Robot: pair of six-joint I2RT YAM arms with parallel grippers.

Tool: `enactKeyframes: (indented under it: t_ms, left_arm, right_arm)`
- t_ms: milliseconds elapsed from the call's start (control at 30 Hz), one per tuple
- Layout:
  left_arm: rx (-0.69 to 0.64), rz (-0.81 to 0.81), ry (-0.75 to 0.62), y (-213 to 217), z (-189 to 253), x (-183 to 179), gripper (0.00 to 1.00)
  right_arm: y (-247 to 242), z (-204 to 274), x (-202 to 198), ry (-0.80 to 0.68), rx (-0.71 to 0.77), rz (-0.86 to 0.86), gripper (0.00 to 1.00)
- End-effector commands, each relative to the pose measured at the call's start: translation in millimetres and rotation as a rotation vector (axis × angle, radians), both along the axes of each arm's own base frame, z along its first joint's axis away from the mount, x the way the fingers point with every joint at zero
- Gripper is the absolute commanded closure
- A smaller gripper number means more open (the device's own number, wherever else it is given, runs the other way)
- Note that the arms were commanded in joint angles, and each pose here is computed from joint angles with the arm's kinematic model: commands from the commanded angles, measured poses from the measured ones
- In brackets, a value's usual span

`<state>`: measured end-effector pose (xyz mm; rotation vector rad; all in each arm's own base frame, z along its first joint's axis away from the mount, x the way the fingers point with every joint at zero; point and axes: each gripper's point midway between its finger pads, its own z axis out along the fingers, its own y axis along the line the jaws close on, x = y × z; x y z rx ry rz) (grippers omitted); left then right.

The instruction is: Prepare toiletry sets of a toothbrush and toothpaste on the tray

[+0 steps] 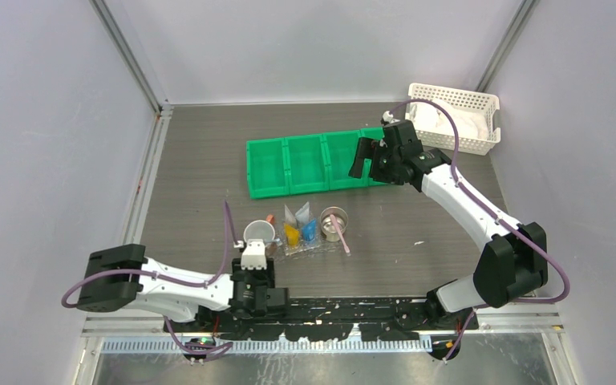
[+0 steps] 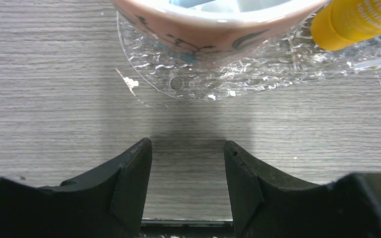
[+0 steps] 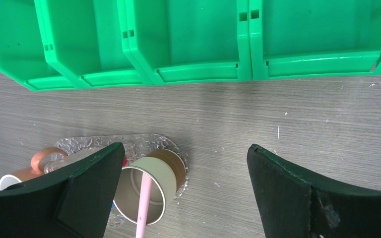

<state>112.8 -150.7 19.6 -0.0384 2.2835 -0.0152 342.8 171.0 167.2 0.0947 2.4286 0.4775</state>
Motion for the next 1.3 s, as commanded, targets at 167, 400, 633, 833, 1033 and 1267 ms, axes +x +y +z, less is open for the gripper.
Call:
enactKeyframes:
  t_ms: [167,400,633,833,1033,1267]
  left_arm:
    - [-0.006,-0.057,-0.097,0,-31,14,0.43]
    - [0.026,-0.074,-0.118,-5,-48,17,0.41]
    - [-0.039,-0.067,-0.136,3,-49,18,0.41]
    - [-0.021,-0.074,-0.137,1,-49,18,0.4]
    - [-0.023,-0.077,-0.137,-1,-50,19,0.4]
    - [-0.036,-0.075,-0.132,1,-54,19,0.4]
  right_arm:
    - [0,12,5,-0.043,0.016,-0.014,0.01]
    - [4,7,10,-0.033,0.024,-0.014,0.0]
    - [10,1,15,-0.018,0.046,-0.016,0.0]
    - [11,-9,19,0.0,0.04,-0.019,0.0]
    - [11,-20,21,0.022,0.028,-0.023,0.0]
    - [-19,-28,-4,0.009,-0.056,-0.121,0.0]
